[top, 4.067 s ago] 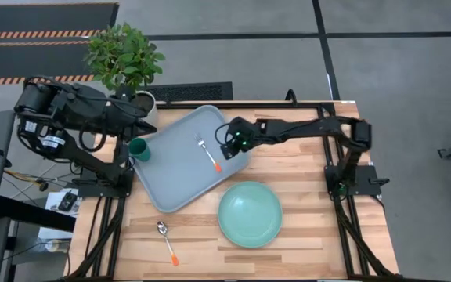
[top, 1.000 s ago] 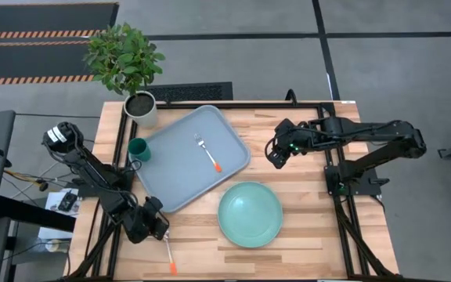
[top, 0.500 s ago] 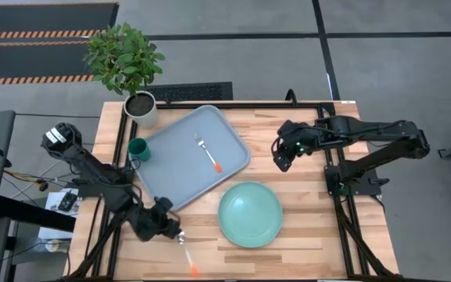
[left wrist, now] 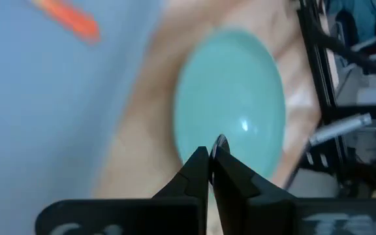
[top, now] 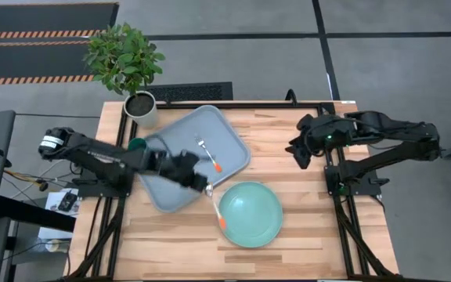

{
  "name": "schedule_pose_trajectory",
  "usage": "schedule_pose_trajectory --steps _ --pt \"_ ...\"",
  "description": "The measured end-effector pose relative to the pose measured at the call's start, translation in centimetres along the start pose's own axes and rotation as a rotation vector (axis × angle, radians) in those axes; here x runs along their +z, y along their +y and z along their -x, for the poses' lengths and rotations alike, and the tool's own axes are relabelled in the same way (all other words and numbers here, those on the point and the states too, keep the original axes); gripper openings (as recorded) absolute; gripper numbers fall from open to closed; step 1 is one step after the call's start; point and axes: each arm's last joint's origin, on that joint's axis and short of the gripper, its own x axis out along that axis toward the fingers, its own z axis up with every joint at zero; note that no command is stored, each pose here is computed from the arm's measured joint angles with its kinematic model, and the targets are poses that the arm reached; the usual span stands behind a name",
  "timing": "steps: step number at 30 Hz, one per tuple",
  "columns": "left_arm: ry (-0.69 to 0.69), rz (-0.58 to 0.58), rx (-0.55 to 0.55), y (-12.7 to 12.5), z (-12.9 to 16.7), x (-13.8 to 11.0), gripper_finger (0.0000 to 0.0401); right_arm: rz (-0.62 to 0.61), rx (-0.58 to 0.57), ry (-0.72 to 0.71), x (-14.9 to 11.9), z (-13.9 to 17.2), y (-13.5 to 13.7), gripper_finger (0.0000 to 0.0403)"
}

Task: Pick and place plate/cup/fork/spoon on tray
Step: Put the orange spoon on the gray serving tray

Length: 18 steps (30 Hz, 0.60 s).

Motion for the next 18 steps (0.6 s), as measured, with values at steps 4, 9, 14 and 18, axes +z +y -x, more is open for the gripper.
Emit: schedule_pose_trajectory --steps 4,9,14,18 --pt "-0.059 -0.048 0.024 2.1 0.4 4.4 0.0000 -0.005 -0.047 -0.053 0.0 0.5 -0.3 0.0169" --pt "-0.144 -0.046 0.038 4.8 1.6 9.1 0.0000 -0.019 -0.058 -0.057 0.1 0.4 -0.3 0.0166" --pt "-0.260 -0.031 0.041 6.8 3.0 12.2 0.0000 -0.016 -0.097 -0.065 0.3 -0.2 -0.2 0.0166" --pt "-0.341 -0.023 -0.006 7.7 3.8 14.3 0.0000 -0.022 -0.119 -0.067 0.4 -0.4 -0.3 0.0164"
